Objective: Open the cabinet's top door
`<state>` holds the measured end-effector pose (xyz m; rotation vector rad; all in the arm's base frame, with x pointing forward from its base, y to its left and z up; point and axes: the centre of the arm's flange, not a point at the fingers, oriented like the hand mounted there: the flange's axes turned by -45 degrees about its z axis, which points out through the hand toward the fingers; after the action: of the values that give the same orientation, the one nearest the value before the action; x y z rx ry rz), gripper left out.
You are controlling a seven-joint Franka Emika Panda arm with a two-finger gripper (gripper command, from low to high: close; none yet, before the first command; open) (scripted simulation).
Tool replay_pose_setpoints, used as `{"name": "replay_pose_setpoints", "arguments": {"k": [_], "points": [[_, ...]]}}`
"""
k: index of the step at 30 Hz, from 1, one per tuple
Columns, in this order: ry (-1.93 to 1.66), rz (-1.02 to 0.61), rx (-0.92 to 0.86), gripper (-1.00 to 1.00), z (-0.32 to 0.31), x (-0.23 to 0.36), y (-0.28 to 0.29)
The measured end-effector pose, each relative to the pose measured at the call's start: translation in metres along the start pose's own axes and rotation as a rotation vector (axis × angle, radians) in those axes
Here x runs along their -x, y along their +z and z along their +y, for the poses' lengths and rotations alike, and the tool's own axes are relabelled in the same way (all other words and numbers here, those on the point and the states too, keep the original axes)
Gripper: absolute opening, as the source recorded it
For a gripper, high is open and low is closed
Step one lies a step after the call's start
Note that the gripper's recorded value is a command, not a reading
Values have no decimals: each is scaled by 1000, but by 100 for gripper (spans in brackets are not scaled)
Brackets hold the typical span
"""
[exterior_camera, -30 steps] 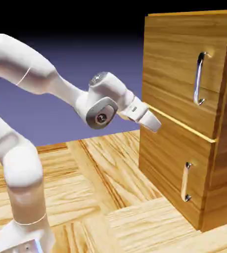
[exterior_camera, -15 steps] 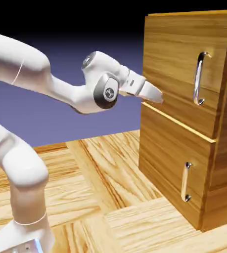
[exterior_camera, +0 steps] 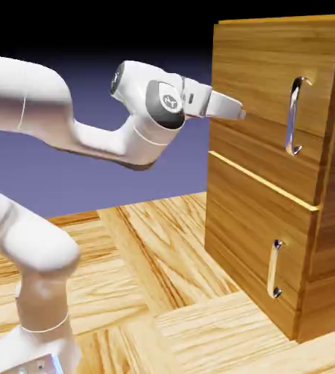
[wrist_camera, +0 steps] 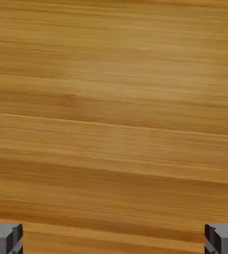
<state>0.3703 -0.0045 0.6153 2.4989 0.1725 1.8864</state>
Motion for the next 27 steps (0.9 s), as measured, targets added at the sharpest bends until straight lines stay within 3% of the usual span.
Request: {"name": "replay_pose_setpoints", "arguments": {"k": [13,27], "points": [[31,163,15,0,53,-2,-3],[76,278,32,0,126,34,29]]}}
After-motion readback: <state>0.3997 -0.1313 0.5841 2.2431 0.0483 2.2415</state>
